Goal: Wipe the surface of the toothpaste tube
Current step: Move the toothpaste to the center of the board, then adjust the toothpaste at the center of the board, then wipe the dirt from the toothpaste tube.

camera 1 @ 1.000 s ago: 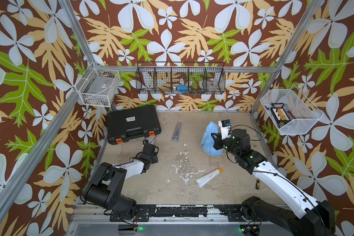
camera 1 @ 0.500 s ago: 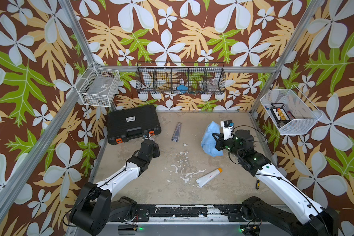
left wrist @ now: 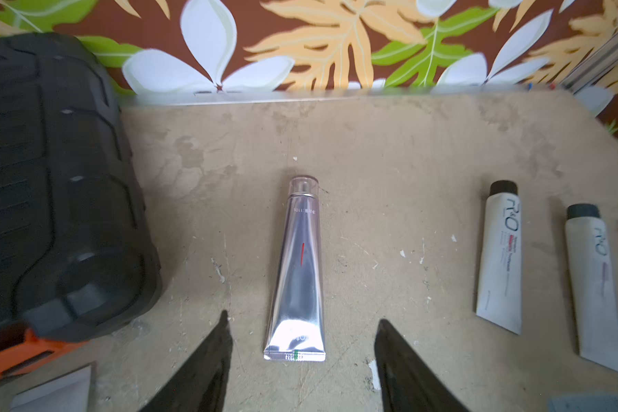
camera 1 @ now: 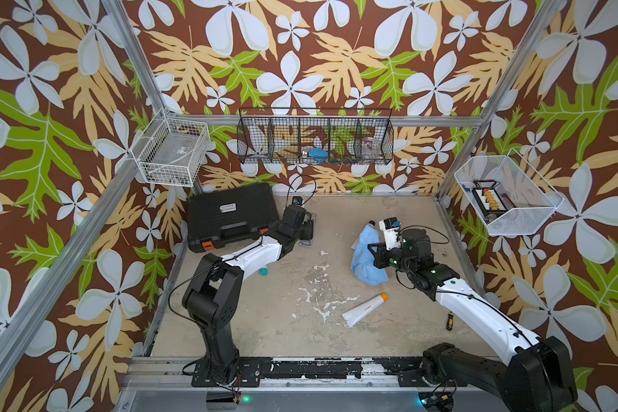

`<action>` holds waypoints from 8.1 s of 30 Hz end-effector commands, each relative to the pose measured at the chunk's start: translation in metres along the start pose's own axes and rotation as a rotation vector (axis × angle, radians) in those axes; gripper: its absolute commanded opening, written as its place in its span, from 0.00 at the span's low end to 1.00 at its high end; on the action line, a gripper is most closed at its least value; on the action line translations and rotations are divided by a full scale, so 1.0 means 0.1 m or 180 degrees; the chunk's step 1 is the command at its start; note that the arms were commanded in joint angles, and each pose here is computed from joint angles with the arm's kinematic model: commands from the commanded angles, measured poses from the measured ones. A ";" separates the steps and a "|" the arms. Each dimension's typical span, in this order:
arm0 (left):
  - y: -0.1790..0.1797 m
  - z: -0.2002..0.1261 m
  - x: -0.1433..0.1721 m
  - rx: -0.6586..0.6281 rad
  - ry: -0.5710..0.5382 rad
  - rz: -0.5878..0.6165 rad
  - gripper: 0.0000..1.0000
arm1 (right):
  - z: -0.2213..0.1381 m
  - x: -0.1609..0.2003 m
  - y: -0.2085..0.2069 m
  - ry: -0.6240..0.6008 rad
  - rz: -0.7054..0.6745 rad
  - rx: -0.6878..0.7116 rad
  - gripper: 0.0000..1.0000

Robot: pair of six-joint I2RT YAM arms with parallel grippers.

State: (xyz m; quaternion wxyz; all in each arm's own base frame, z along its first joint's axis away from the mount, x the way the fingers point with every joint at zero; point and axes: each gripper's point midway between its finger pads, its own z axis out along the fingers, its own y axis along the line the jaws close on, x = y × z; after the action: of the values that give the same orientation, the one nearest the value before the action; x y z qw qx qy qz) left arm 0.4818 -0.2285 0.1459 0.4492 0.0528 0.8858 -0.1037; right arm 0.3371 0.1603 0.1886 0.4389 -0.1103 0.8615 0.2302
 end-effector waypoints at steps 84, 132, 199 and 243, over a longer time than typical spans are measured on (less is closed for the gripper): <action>-0.29 -0.46 1.76 0.0067 0.1246 -0.0362 0.71 | -0.06 0.00 0.21 -0.0047 0.0004 -0.0405 0.00; -1.39 -0.48 1.00 0.1043 0.0724 -0.0066 0.73 | -0.23 0.18 -0.15 -0.0137 0.0364 -0.0208 0.00; 0.18 -0.58 1.36 0.0648 0.0874 -0.0579 0.71 | 0.28 0.27 0.42 0.0371 0.0291 -0.0746 0.00; 0.10 -0.33 1.58 0.1086 0.1140 -0.0822 0.53 | 0.78 0.20 0.86 0.0692 0.0316 -0.1105 0.00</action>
State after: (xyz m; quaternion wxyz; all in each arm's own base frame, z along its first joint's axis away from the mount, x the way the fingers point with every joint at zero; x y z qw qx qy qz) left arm 0.3695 -0.2129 0.0363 0.2597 0.0302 0.9181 -0.2978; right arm 0.3482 0.2600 0.1522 0.3149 -0.1708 0.8645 0.3526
